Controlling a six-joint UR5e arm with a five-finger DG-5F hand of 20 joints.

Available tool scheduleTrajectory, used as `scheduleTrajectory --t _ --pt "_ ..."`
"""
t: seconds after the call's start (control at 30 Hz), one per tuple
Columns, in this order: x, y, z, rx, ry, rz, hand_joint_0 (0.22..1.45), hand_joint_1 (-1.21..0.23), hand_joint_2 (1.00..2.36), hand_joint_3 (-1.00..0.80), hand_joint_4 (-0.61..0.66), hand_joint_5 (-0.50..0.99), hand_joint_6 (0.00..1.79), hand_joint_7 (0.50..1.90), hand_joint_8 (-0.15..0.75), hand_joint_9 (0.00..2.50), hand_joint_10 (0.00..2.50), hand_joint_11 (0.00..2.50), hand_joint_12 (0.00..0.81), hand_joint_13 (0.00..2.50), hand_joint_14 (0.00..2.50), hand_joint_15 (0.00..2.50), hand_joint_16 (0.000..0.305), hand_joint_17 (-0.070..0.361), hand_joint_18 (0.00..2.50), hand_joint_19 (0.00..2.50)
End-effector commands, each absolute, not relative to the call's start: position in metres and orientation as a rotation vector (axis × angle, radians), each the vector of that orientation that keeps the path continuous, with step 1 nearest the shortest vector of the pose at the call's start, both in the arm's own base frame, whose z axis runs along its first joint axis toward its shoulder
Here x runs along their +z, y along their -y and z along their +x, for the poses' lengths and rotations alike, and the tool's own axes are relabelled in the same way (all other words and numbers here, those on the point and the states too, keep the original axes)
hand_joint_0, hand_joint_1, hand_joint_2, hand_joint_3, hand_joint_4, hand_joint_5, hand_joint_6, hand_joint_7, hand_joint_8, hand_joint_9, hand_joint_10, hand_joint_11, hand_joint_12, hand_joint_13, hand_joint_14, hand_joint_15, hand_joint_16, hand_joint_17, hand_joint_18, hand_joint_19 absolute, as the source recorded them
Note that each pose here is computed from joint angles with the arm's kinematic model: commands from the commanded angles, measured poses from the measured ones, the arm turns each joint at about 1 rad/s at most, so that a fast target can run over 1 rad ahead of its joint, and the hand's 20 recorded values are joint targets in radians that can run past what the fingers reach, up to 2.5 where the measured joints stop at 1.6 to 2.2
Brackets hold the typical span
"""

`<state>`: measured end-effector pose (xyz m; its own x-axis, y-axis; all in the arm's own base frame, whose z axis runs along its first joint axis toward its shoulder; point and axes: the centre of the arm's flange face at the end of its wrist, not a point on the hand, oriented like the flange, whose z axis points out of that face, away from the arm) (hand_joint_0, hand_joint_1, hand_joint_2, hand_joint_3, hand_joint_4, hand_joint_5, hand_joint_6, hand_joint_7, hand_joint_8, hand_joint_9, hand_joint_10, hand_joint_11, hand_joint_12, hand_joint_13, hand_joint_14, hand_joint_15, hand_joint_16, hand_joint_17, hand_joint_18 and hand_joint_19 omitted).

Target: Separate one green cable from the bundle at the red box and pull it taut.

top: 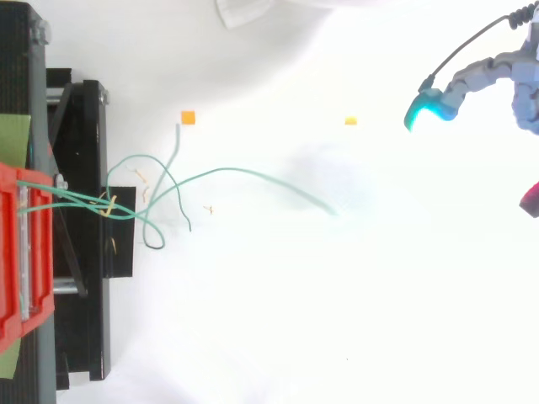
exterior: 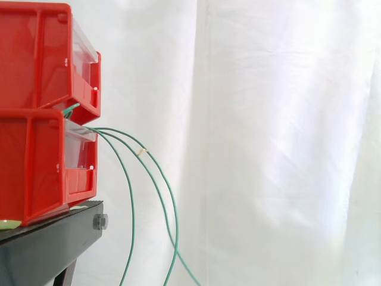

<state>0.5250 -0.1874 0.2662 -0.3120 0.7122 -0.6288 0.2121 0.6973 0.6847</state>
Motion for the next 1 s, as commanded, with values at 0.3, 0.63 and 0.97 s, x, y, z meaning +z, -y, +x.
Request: scheduleTrajectory --t 0.3,0.63,0.97 --pt "0.304 0.181 0.58 0.766 -1.449 0.88 0.36 -0.46 1.0 -0.5 0.21 -0.22 0.5 0.68 0.412 0.86 0.02 0.72 0.499 0.86 0.02 0.62 0.099 0.223 1.08 0.52" --pt "0.301 0.168 0.581 0.719 -1.469 0.914 0.36 -0.47 1.0 -0.5 0.22 -0.2 0.5 0.71 0.392 0.88 0.02 0.76 0.461 0.82 0.02 0.63 0.082 0.185 0.94 0.63" --pt "0.299 0.134 0.589 0.809 -1.457 0.986 0.38 -0.46 1.0 -0.5 0.22 -0.19 0.5 0.73 0.378 0.85 0.02 0.79 0.435 0.73 0.02 0.61 0.073 0.164 0.78 0.64"
